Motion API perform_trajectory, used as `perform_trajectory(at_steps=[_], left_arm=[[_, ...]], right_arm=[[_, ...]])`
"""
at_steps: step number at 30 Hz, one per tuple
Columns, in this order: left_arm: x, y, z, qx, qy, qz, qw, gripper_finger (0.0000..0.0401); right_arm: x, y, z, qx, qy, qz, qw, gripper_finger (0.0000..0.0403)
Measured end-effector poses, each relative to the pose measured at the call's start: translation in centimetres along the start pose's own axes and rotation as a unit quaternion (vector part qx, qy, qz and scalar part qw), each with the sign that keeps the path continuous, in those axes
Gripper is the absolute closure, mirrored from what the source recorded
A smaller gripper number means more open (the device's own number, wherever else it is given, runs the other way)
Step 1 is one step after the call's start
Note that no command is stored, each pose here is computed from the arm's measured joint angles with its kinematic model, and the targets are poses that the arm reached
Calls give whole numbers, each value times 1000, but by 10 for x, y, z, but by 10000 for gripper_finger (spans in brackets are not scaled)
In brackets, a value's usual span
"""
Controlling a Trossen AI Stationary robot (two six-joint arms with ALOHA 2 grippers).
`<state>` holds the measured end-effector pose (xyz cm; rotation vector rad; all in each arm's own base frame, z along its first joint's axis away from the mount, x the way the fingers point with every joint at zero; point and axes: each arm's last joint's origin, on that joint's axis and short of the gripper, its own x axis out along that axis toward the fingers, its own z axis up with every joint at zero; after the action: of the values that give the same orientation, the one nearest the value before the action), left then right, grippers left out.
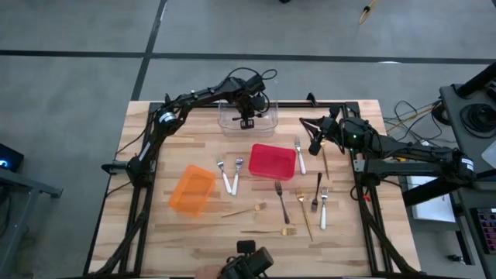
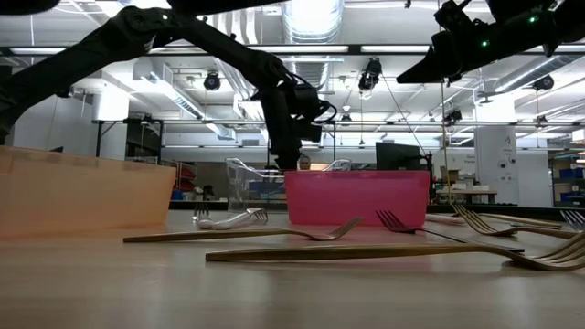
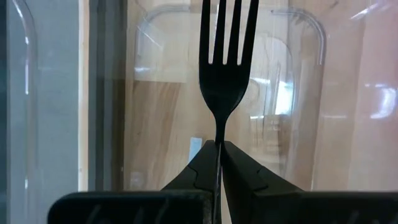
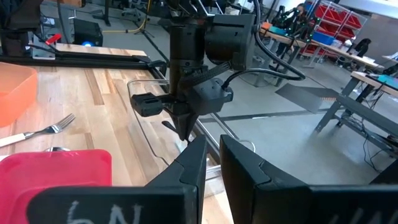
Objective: Sort silverware by color (type)
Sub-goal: Put the black fork into the transparent bin
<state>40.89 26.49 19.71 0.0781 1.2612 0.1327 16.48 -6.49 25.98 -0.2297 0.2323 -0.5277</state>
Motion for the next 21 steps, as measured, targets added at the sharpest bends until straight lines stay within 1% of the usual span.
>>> perform_trajectory(at_steps=[9,15,21], left_arm=[[13,-5,-9,-1,24,-11,1000,401],[14,-5,-10,-1,24,-10,1000,401],[15,-3,-9,3,23,4,1000,401]], right_arm=[[0,0,0,-3,1,0,1000,365],[0,0,-1,-4,4,1,1000,365],[0,0,-1,-4,4,1,1000,365]])
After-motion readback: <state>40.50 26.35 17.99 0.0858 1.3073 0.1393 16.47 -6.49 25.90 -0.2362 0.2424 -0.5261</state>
